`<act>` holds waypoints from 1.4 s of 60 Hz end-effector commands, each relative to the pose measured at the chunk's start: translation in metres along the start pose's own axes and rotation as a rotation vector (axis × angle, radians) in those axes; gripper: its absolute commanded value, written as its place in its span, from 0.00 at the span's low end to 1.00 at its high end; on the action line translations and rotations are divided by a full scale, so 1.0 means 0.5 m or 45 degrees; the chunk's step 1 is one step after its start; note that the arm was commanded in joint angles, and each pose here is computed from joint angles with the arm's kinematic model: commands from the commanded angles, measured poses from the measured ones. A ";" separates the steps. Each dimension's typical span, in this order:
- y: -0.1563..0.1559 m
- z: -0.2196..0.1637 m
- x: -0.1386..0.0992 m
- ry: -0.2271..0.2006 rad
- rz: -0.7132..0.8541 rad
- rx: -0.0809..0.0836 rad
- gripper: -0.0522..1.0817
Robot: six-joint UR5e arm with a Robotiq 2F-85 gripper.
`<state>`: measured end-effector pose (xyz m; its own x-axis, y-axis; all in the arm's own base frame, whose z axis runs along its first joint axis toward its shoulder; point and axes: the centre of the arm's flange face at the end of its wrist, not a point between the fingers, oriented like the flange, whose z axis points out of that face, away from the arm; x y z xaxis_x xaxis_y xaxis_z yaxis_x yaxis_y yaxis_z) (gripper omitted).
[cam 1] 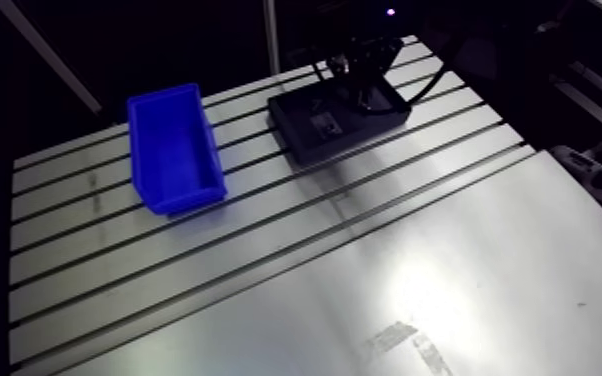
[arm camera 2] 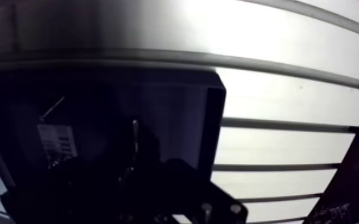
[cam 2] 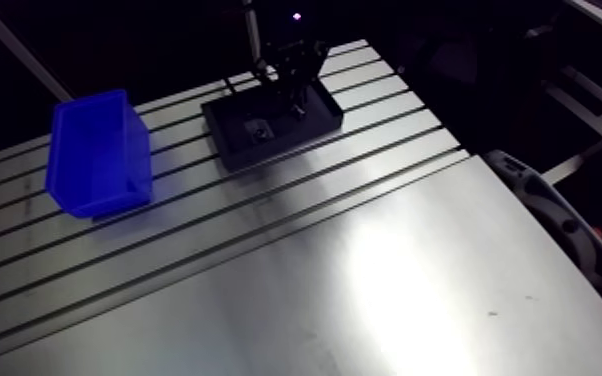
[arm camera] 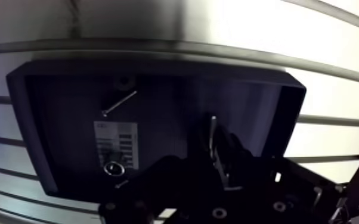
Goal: Pick up the M10 bolt from the tray and put it into the blue bin.
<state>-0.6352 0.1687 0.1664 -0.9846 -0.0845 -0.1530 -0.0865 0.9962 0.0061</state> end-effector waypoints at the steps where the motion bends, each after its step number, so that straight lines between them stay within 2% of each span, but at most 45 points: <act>1: 0.000 -0.003 0.000 0.003 0.001 -0.002 0.73; 32: -0.002 -0.004 -0.001 0.003 -0.001 0.000 0.80; 41: -0.004 -0.024 -0.002 0.021 -0.002 -0.008 0.82; 53: -0.008 -0.067 -0.011 0.054 -0.017 -0.022 0.85; 59: -0.016 -0.107 -0.022 0.083 -0.034 -0.038 0.89; 70: -0.035 -0.147 -0.043 0.080 -0.062 -0.035 0.94; 74: -0.057 -0.184 -0.055 0.095 -0.166 -0.041 0.98; 82: -0.094 -0.248 -0.073 0.137 -0.315 -0.054 0.99; 84: -0.108 -0.260 -0.076 0.140 -0.359 -0.052 0.99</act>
<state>-0.6225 0.1442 0.2545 -0.9768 -0.1990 -0.0794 -0.2015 0.9792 0.0244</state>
